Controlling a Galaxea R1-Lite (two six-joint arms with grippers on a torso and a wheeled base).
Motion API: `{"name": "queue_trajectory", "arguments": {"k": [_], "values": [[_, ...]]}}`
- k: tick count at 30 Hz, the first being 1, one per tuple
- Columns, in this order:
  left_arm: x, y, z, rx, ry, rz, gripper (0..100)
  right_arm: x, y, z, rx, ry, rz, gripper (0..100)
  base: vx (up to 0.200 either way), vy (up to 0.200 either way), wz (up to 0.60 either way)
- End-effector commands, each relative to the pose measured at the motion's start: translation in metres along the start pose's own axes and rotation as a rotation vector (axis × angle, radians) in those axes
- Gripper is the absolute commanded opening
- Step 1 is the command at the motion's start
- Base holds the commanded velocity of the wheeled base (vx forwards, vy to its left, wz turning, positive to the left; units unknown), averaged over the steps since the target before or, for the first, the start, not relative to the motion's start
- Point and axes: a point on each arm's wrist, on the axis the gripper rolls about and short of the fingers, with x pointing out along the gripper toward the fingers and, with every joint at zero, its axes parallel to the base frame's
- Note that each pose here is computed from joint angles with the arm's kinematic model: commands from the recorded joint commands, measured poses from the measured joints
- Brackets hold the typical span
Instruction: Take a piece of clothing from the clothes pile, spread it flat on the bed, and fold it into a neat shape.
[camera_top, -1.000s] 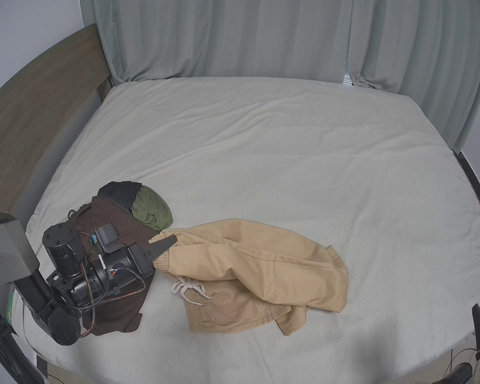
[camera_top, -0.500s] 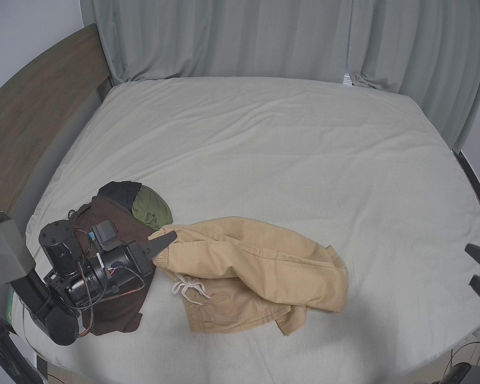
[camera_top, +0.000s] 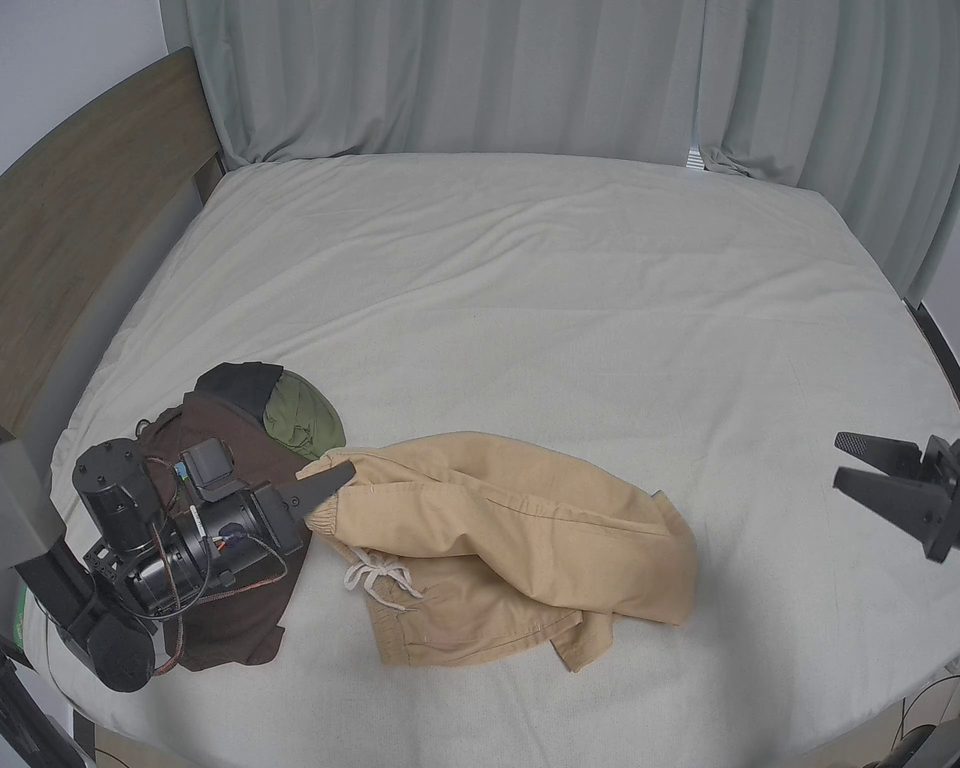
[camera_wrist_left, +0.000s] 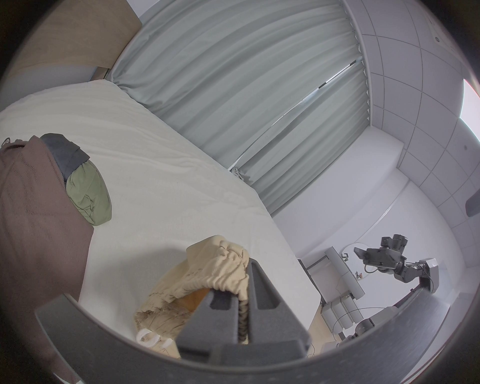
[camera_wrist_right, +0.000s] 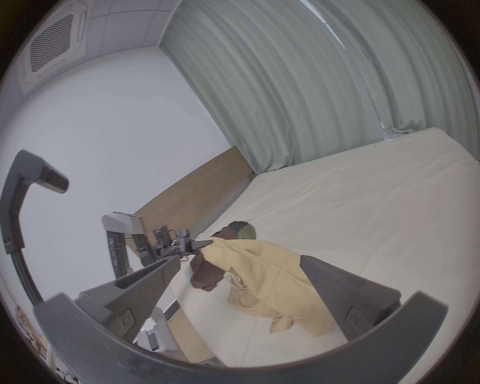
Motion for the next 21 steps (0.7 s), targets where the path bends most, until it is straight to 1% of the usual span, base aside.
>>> {"name": "queue_trajectory", "arguments": {"k": [1,2,4,5,8,12,13,16,21], "values": [[0.001,0.004,0.0,-0.001,0.003,0.003,0,0.017,-0.038,-0.006,0.085,0.055,-0.075,100,0.0,0.0,0.0],[0.001,0.004,0.0,-0.001,0.003,0.003,0,0.017,-0.038,-0.006,0.085,0.055,-0.075,100,0.0,0.0,0.0],[0.002,0.003,0.002,0.002,-0.005,0.0,0,0.022,-0.046,-0.009,0.112,0.078,-0.085,100,0.0,0.0,0.0],[0.002,0.003,0.002,0.001,-0.003,-0.001,0,0.027,-0.053,-0.014,0.137,0.104,-0.095,100,0.0,0.0,0.0],[0.003,0.005,0.0,-0.003,0.004,0.004,0,0.033,-0.061,-0.02,0.164,0.132,-0.102,100,0.0,0.0,0.0],[0.003,0.006,-0.001,-0.006,0.009,0.007,0,0.038,-0.071,-0.03,0.181,0.146,-0.111,100,0.0,0.0,0.0],[0.004,0.007,-0.001,-0.008,0.009,0.007,0,0.041,-0.078,-0.034,0.188,0.148,-0.118,100,0.0,0.0,0.0],[0.003,0.011,-0.001,-0.011,0.008,0.021,0,0.047,-0.089,-0.042,0.205,0.161,-0.126,100,0.0,0.0,0.0],[0.004,0.013,0.001,-0.008,0.0,0.025,0,0.053,-0.095,-0.048,0.243,0.188,-0.131,100,0.0,0.0,0.0]]}}
